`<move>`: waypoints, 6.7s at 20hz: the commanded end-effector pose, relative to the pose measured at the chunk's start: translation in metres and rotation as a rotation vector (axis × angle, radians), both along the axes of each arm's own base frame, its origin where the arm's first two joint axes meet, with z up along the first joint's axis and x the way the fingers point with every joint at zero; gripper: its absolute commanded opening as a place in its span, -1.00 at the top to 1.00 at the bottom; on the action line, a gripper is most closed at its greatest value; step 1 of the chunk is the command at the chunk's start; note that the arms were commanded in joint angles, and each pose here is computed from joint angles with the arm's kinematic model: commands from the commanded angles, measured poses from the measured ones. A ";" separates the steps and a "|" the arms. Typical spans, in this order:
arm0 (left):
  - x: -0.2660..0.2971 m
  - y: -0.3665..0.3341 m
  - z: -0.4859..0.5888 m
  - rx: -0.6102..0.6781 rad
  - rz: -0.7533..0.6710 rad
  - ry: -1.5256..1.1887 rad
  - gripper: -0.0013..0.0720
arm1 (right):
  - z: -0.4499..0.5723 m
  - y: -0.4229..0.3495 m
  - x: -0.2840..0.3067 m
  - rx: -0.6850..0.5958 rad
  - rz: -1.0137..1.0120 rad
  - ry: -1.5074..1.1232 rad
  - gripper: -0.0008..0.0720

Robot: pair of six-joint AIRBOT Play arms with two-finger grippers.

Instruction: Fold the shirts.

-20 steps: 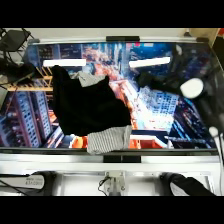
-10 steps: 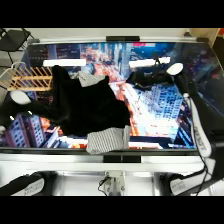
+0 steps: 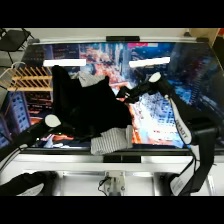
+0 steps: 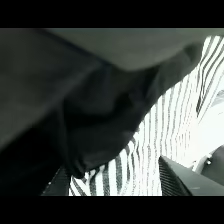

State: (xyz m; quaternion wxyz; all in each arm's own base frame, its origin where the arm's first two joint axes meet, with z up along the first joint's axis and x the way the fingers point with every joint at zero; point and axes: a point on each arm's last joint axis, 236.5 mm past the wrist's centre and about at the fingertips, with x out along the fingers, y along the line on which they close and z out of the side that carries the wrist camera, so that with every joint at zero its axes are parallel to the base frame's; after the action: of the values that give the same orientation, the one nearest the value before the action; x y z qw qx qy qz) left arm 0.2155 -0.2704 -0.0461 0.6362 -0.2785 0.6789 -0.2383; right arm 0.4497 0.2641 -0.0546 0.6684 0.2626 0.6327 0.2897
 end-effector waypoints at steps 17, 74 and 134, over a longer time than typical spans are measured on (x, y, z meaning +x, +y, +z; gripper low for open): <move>-0.023 0.233 0.086 0.416 0.068 -0.175 0.81 | -0.013 0.028 0.005 -0.037 -0.067 -0.006 -0.86; 0.191 0.191 0.111 0.084 0.163 -0.425 -0.85 | 0.088 -0.071 -0.088 -0.358 -0.048 -0.384 0.79; 0.022 0.134 -0.018 0.483 -0.275 -0.313 0.55 | 0.014 -0.136 -0.216 -0.526 -0.120 -0.063 -0.73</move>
State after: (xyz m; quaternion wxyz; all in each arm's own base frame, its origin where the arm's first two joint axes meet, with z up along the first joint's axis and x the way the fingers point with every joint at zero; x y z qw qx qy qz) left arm 0.2855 -0.1441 -0.0234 0.7886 -0.0029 0.5835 -0.1939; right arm 0.2599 0.1263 -0.0180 0.7751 0.1020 0.6183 0.0808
